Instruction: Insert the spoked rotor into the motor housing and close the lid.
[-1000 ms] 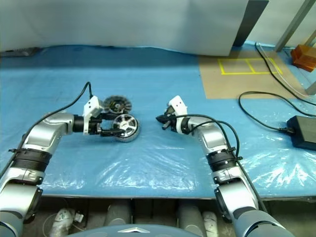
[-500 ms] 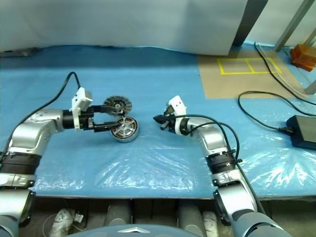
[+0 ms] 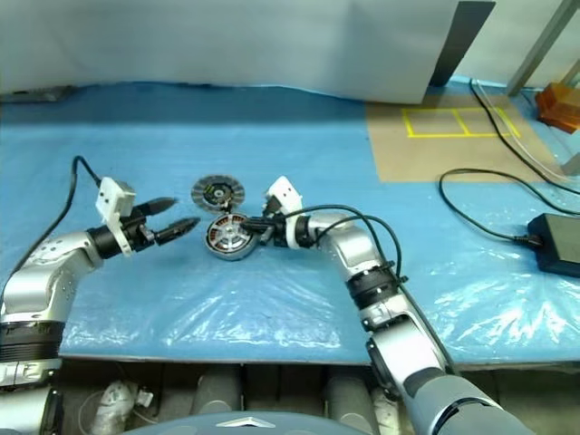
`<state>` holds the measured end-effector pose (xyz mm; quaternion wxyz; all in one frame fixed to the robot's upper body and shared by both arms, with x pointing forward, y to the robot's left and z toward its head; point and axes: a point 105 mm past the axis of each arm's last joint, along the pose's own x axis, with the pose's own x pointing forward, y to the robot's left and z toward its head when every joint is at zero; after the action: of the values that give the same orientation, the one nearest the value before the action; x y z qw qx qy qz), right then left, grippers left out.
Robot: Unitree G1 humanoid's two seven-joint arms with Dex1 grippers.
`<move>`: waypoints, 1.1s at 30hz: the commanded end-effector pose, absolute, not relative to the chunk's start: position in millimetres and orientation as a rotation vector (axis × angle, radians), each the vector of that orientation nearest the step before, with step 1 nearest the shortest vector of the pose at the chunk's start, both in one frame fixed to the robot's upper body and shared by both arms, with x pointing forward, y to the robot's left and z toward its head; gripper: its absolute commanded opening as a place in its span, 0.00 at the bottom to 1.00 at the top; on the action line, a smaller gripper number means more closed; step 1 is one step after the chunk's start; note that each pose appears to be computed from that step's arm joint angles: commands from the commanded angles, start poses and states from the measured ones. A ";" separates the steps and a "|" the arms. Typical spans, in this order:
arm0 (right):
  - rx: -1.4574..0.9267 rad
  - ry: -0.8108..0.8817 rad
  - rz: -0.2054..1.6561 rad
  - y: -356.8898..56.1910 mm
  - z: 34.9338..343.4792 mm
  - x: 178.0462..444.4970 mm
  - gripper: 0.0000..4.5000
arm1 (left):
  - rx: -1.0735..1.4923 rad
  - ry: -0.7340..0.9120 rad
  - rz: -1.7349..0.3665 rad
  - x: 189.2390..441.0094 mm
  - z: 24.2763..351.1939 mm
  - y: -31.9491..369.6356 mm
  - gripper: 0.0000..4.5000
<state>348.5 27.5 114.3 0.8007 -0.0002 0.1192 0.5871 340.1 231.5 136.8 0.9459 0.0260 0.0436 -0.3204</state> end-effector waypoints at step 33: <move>0.128 0.131 1.422 11.8 169.3 325.2 0.00 | 0.147 0.016 -0.949 426.7 169.8 143.1 0.99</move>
<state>335.4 14.4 154.8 0.7734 0.0425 0.0676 0.6288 428.5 149.4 155.6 0.8980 0.0512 0.0331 -0.4357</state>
